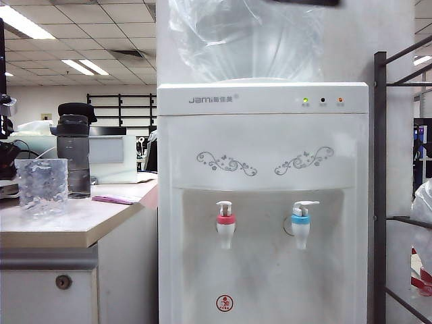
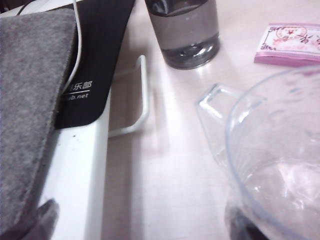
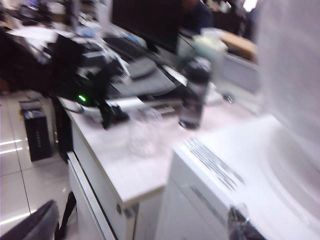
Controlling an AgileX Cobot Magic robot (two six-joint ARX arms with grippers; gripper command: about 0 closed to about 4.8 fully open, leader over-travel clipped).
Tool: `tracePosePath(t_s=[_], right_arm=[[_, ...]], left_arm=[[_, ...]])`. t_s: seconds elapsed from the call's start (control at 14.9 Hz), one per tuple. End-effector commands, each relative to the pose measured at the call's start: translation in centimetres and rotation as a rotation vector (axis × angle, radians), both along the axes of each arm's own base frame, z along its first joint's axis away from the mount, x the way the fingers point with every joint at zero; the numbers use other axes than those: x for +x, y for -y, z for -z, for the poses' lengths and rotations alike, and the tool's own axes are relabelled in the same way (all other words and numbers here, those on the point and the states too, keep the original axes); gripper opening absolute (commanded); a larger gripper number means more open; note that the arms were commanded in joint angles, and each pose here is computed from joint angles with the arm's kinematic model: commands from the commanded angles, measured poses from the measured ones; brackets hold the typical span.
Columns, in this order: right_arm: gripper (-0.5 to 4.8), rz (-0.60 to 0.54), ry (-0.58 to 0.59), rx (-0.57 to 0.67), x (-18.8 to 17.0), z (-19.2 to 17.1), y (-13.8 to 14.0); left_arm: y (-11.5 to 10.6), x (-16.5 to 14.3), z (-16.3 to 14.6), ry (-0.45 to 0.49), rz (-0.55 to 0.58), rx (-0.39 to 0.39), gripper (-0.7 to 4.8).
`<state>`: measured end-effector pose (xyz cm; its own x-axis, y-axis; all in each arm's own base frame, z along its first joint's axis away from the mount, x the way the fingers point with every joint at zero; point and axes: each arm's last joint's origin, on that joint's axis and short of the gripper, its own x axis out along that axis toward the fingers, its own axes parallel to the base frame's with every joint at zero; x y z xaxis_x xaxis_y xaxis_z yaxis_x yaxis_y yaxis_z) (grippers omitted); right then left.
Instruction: Pick up the plastic mug from the left desk, go to the hot water outlet of the water dispenser, press the vertical switch to get some water, then put the mug back on the desk.
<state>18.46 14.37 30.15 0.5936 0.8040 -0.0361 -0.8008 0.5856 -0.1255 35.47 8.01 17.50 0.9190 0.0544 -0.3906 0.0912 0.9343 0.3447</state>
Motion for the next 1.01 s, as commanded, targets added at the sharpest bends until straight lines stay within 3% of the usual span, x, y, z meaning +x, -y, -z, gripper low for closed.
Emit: tracePosePath(t_s=[0.07, 0.2, 0.27, 0.34, 0.4, 0.47, 0.54, 0.67, 0.74, 0.87, 0.94, 1.01], right_arm=[[4.40, 0.020, 0.057, 0.020, 0.1, -0.7, -0.8], [4.40, 0.020, 0.056, 0.020, 0.1, -0.7, -0.8], [4.40, 0.019, 0.056, 0.020, 0.0, -0.7, -0.8], [4.40, 0.020, 0.056, 0.016, 0.1, -0.6, -0.8], [4.40, 0.020, 0.049, 0.010, 0.1, -0.5, -0.8], [4.39, 0.019, 0.023, -0.019, 0.2, -0.1, -0.8], [4.40, 0.019, 0.001, -0.041, 0.5, 0.5, -1.1], [4.39, 0.015, 0.026, -0.107, 0.7, 1.0, -1.2], [4.39, 0.024, 0.042, -0.119, 0.7, 1.0, -1.1], [4.39, 0.036, 0.043, -0.123, 0.8, 1.0, -1.1], [4.40, 0.035, 0.042, -0.123, 0.8, 1.0, -1.1], [4.39, 0.035, 0.042, -0.123, 0.8, 1.0, -1.1]], left_arm=[[1.6, 0.0, 0.1, -0.024, 0.148, -0.196, 4.79], [2.0, 0.1, 0.1, -0.024, 0.203, -0.199, 4.79], [1.7, 0.2, 0.1, -0.001, 0.165, -0.037, 4.79], [0.8, 0.9, 1.1, 0.055, 0.146, -0.014, 4.79], [0.7, 1.2, 2.5, 0.037, 0.146, -0.020, 4.79], [0.7, 1.8, 3.8, 0.070, 0.136, -0.157, 4.79], [0.6, 2.3, 3.6, 0.171, 0.118, -0.199, 4.75], [0.6, 2.5, 4.5, 0.189, 0.076, -0.340, 4.56], [0.6, 2.6, 4.6, 0.198, 0.070, -0.367, 4.52], [1.2, 2.8, 4.8, 0.220, 0.091, -0.373, 3.33], [1.3, 2.9, 4.9, 0.219, 0.097, -0.374, 2.17], [1.3, 2.9, 4.7, 0.230, 0.105, -0.373, 0.63]])
